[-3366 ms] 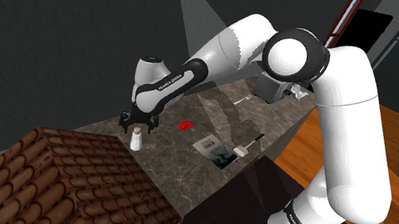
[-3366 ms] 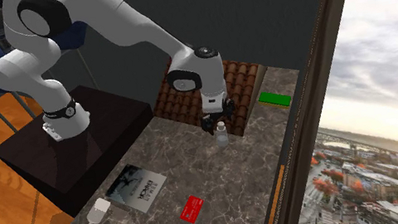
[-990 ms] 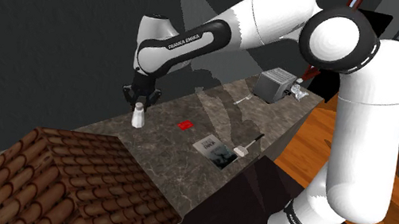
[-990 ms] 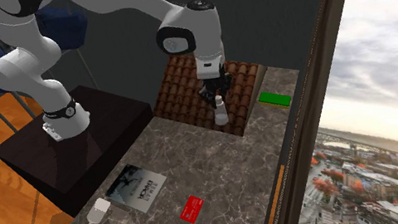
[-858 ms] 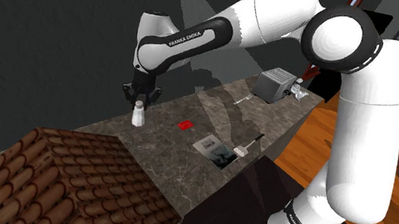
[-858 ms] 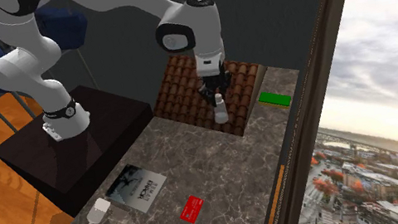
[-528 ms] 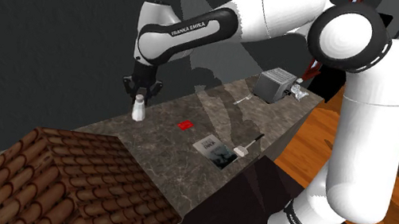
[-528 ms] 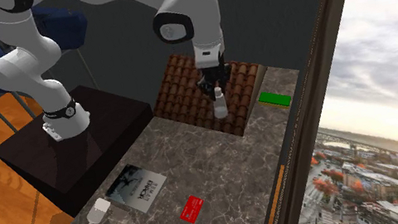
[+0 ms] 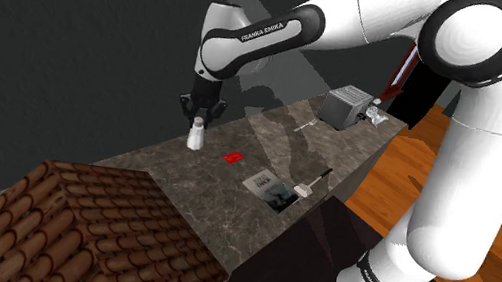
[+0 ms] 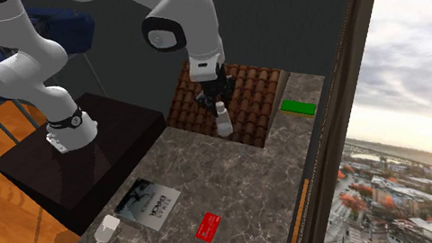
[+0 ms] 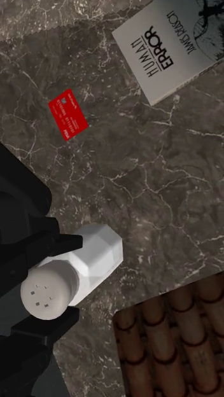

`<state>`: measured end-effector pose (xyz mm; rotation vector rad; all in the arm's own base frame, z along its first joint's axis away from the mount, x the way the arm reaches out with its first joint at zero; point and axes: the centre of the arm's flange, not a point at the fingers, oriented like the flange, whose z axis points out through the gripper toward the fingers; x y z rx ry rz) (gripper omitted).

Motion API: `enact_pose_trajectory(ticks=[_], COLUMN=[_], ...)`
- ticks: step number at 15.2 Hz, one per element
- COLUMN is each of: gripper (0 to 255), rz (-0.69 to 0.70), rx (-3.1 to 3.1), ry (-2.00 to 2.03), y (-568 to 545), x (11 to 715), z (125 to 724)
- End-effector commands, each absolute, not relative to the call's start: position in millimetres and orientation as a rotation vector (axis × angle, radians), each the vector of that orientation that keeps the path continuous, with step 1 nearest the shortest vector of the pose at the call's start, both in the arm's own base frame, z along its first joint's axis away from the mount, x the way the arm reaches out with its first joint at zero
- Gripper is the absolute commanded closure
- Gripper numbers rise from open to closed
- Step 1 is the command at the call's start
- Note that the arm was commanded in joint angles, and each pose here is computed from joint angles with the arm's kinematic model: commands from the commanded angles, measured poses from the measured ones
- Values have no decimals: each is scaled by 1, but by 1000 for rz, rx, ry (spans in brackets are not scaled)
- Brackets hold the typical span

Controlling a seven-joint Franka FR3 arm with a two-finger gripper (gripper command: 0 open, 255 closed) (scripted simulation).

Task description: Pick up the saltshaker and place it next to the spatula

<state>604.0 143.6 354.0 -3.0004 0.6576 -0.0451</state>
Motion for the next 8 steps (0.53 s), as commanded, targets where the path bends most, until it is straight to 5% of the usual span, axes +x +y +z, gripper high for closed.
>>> enact_pose_trajectory(ticks=[1, 8], gripper=[255, 255], rz=[-45, -45], rx=[-3000, -3000], ry=[657, 657], y=[120, 36], x=[591, 552], z=[355, 356])
